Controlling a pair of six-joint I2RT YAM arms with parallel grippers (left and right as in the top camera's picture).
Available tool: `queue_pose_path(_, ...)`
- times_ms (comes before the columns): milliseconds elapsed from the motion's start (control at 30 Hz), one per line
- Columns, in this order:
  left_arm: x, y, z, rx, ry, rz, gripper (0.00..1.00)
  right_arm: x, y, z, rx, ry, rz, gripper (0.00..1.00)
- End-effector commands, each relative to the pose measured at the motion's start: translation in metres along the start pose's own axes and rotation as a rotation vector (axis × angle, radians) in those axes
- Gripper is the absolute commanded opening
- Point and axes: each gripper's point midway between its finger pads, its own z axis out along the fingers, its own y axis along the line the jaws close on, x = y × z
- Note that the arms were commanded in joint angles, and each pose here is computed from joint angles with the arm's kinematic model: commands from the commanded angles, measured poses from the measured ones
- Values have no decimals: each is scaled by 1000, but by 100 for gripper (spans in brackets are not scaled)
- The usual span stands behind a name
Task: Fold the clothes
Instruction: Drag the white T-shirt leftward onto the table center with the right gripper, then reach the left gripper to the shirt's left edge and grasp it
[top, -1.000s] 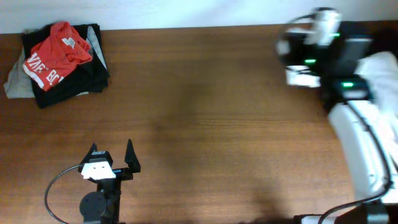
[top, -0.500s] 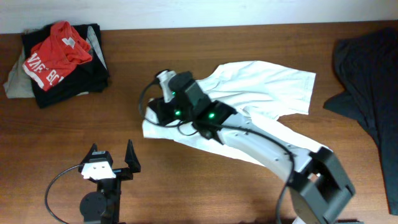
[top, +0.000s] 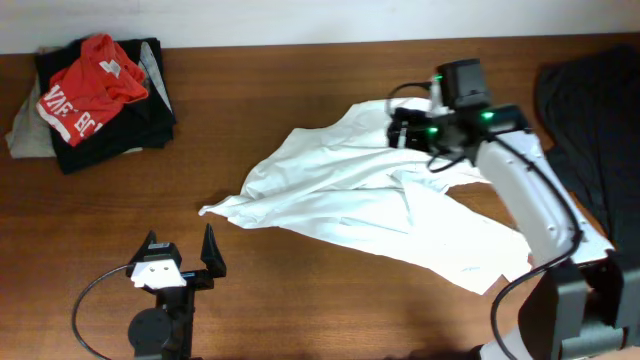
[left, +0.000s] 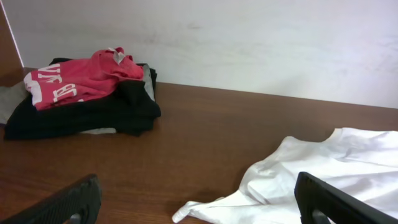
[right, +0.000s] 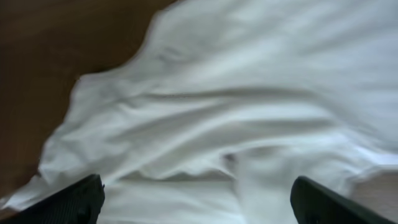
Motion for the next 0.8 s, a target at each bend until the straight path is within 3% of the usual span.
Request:
queue_pose_path(0, 2, 2, 0, -7, 2, 13, 99, 1, -24, -11, 44, 19, 48, 99)
queue_pose_path(500, 1, 2, 0, -11, -3, 11, 99, 23, -57, 3, 156, 67, 73, 99)
queue_pose_path(633, -26, -40, -6, 227, -109, 26, 99, 22, -56, 3, 154, 62, 72, 99)
queue_pose_path(767, -47, -45, -11, 250, -176, 36, 99, 22, -56, 3, 154, 61, 72, 99)
